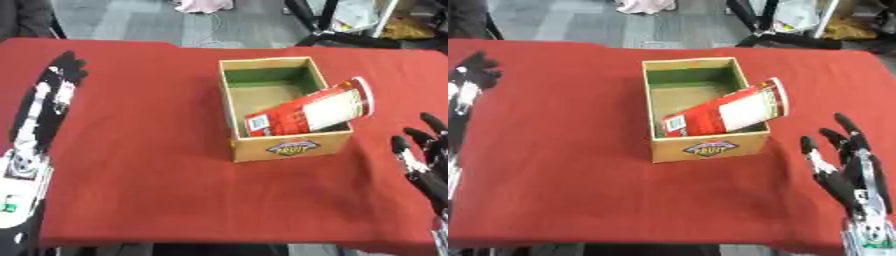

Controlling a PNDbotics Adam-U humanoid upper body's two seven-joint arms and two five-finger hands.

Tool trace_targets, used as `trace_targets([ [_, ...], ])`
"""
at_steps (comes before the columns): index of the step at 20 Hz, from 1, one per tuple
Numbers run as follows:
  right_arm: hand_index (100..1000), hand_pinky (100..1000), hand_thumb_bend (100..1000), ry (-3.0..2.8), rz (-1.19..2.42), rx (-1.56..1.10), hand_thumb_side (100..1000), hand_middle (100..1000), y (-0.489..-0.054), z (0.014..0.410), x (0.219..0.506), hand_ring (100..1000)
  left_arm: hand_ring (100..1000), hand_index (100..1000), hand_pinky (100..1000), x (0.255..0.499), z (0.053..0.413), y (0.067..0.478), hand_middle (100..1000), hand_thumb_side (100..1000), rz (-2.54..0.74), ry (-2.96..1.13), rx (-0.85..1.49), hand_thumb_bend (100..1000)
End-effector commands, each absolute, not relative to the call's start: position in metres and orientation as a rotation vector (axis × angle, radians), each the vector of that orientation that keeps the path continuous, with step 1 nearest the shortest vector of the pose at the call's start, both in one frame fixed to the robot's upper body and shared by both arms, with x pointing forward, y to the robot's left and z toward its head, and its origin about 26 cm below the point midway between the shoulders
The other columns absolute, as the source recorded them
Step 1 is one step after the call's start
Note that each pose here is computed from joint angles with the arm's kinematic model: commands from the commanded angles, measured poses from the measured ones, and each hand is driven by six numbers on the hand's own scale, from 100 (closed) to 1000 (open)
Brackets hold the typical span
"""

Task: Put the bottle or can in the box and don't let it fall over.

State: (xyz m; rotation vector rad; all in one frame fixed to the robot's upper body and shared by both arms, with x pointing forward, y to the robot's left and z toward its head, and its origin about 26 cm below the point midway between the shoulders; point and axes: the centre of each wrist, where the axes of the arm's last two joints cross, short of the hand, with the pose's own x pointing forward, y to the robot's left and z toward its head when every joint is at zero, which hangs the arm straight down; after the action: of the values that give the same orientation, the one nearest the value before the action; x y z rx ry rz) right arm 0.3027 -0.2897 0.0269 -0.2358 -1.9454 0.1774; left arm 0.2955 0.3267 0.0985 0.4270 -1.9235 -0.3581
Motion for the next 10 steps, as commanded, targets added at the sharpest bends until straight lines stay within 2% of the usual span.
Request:
trace_targets([
  [1, 944, 964, 387, -1.965, 0.2, -0.245, 394, 971, -0.295, 0.034, 0.304, 850, 834, 965, 891, 0.284, 0.119, 0.321, 820, 907, -0.369, -1.964, 0.452, 260],
  [10, 946, 963, 360, -1.961, 0.206, -0.24, 358, 973, -0.294, 0.033, 0.304, 849, 835, 965, 892, 0.277, 0.131, 0.314, 820, 906, -0.361, -1.954, 0.447, 256],
])
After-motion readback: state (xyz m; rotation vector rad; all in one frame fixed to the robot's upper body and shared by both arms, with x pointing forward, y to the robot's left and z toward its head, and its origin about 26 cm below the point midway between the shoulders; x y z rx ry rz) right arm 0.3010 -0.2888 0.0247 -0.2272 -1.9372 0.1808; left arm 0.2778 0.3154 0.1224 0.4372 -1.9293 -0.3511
